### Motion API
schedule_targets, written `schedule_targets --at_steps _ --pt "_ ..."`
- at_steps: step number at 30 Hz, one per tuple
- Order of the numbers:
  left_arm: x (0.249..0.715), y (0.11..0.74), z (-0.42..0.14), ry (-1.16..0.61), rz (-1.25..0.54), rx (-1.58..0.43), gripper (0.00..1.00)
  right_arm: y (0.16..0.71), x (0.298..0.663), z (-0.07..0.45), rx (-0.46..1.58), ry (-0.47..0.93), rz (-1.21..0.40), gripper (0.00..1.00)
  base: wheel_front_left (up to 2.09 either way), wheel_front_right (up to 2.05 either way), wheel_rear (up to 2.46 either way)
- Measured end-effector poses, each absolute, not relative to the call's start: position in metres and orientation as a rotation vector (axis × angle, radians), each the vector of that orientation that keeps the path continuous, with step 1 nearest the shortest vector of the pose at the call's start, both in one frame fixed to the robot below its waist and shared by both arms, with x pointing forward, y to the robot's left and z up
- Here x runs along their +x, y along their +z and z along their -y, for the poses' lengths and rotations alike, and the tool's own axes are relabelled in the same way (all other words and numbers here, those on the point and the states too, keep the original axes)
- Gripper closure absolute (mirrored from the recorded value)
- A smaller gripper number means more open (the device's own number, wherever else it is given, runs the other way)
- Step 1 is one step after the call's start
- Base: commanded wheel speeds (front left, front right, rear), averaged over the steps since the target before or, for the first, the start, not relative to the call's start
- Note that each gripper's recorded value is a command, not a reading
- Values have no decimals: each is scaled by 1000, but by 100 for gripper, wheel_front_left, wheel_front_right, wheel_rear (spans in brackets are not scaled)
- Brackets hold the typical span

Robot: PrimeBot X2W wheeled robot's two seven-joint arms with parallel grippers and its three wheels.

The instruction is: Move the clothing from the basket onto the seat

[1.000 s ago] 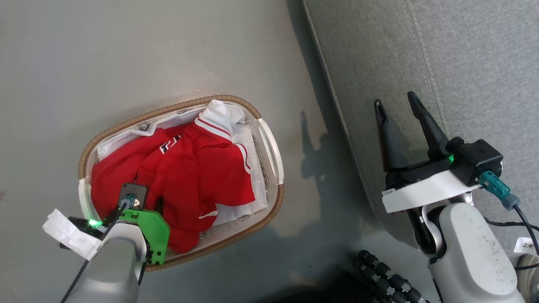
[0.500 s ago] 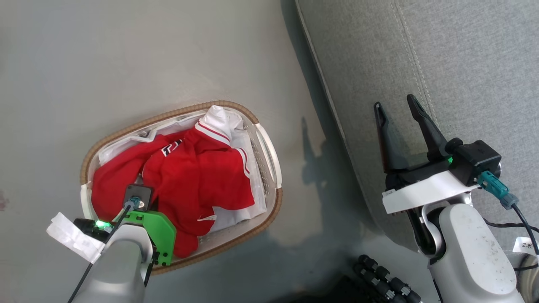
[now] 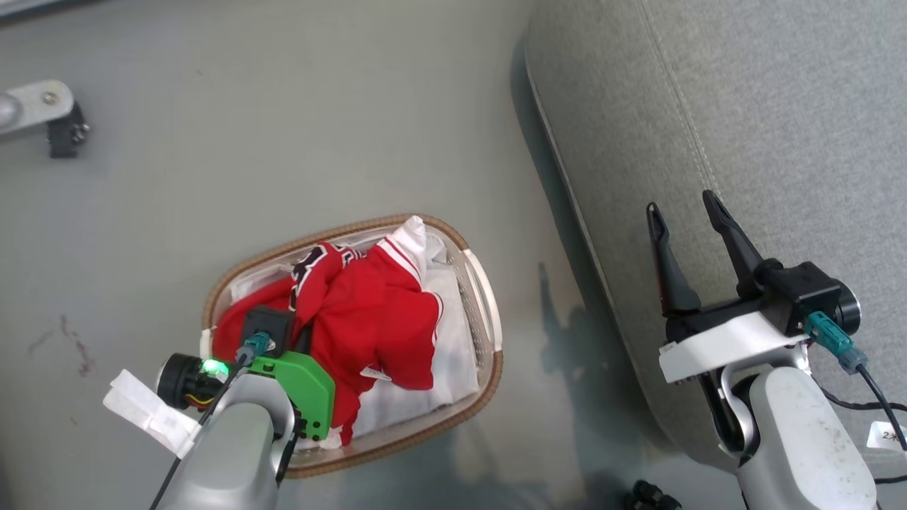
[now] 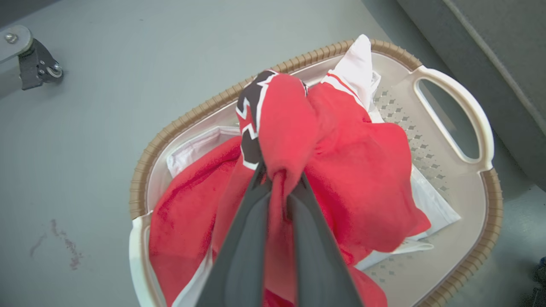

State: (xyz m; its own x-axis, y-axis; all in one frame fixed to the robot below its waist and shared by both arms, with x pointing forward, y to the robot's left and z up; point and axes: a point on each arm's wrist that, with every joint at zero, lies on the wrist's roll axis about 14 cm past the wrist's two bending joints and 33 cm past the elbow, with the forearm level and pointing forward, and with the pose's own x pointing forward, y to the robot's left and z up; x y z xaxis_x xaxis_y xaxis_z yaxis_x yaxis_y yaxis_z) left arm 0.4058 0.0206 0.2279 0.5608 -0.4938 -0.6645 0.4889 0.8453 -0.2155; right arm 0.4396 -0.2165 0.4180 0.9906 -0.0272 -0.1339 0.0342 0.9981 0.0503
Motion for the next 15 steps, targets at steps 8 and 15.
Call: schedule_targets --at_steps 8,15 --pt "434 307 -14 -581 -531 -24 100 444 425 207 40 -5 -81 0 0 0 0" --pt "448 384 -7 -631 -306 30 100 464 407 197 34 19 -37 0 0 0 0"
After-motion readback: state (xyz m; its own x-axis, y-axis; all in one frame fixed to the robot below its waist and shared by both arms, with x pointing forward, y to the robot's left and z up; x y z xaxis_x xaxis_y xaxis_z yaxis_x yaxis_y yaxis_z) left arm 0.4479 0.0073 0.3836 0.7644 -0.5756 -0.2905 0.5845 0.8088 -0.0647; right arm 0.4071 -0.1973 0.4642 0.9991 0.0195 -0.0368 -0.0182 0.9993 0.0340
